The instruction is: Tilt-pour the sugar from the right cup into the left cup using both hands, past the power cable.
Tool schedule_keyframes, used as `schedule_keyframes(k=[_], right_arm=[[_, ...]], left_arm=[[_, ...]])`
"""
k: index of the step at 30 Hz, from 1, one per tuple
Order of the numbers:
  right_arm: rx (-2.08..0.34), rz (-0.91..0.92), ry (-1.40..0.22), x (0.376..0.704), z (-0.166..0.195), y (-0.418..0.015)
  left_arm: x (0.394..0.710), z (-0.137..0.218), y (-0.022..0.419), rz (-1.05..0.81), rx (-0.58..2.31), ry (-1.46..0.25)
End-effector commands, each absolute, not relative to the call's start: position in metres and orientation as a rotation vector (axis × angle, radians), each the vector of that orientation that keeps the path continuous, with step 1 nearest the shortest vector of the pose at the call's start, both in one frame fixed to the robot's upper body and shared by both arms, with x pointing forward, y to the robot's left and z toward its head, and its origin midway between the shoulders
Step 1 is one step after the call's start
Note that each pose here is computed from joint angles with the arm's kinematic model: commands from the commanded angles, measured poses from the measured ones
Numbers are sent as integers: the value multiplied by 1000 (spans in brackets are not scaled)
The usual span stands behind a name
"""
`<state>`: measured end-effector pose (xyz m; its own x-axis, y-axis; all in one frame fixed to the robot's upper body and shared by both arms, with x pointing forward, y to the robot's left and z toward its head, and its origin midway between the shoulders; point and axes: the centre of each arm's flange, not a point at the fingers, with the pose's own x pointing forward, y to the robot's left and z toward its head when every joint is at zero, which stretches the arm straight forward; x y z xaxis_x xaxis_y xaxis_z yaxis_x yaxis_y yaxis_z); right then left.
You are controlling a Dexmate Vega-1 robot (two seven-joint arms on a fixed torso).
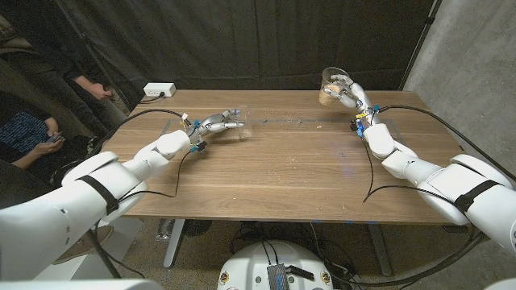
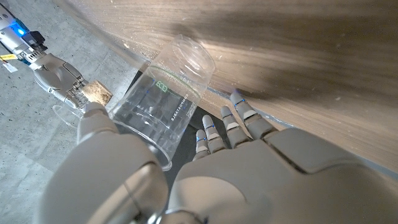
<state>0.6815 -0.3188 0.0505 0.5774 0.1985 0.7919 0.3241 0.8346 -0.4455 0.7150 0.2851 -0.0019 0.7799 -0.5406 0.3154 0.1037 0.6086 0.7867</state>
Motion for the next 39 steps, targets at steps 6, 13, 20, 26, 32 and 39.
schedule_keyframes(k=[6, 13, 20, 26, 32, 39], right_arm=[[-592, -95, -966, 680, 50, -327], [-590, -94, -969, 678, 48, -330], [-592, -91, -981, 676, 47, -332], [-595, -90, -991, 673, 47, -333], [-595, -87, -997, 671, 45, -332], [-602, -85, -1001, 670, 44, -333]], left_arm=[[717, 2, 264, -433, 861, -584], [716, 0, 260, -436, 855, -597], [712, -3, 258, -444, 835, -616], [710, -5, 260, -443, 813, -630], [708, -9, 263, -440, 784, -636], [708, -16, 263, -437, 747, -636]])
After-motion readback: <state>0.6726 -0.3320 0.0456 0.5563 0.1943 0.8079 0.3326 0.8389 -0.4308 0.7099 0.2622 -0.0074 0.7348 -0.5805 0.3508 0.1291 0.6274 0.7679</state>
